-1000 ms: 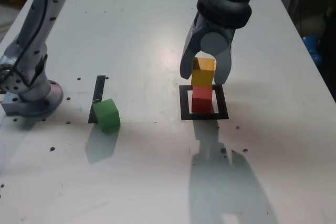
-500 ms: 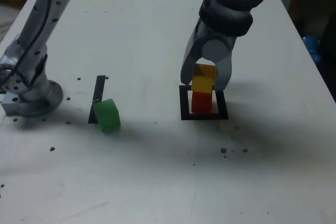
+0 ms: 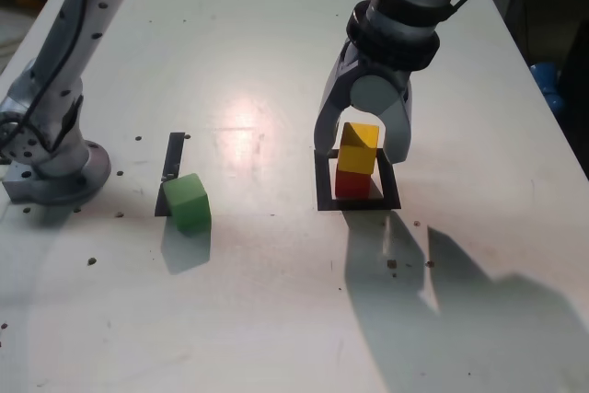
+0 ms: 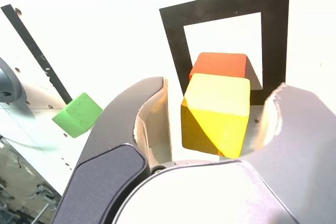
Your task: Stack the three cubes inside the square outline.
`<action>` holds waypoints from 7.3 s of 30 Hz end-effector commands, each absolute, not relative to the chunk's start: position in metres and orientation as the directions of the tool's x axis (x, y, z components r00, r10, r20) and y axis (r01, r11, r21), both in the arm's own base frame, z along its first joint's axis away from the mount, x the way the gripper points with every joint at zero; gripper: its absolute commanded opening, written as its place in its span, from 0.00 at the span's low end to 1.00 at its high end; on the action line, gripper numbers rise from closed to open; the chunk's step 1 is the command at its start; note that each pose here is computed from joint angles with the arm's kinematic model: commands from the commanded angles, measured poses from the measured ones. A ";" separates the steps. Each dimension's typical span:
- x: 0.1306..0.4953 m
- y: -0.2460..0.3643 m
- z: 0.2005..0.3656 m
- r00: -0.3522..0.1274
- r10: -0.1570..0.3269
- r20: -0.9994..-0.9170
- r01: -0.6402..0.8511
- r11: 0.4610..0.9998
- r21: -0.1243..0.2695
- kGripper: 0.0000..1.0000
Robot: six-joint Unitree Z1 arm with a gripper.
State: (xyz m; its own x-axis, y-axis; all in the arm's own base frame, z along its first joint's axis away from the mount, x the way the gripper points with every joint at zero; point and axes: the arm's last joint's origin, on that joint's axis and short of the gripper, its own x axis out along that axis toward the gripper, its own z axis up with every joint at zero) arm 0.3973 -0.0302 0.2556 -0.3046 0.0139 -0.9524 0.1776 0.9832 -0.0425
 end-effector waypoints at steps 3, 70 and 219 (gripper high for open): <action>0.386 -0.029 0.272 -0.278 0.026 -0.960 0.186 0.982 -0.027 1.00; 0.200 -0.054 0.200 -0.366 -0.208 -0.907 -0.087 0.978 -0.190 0.87; 0.227 -0.034 0.322 -0.170 0.117 -0.978 0.125 0.987 0.096 1.00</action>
State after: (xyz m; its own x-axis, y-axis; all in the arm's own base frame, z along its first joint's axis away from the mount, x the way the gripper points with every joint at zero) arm 0.2368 -0.0351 0.3311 -0.1510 0.1205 -0.9812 0.1338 0.9859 0.1005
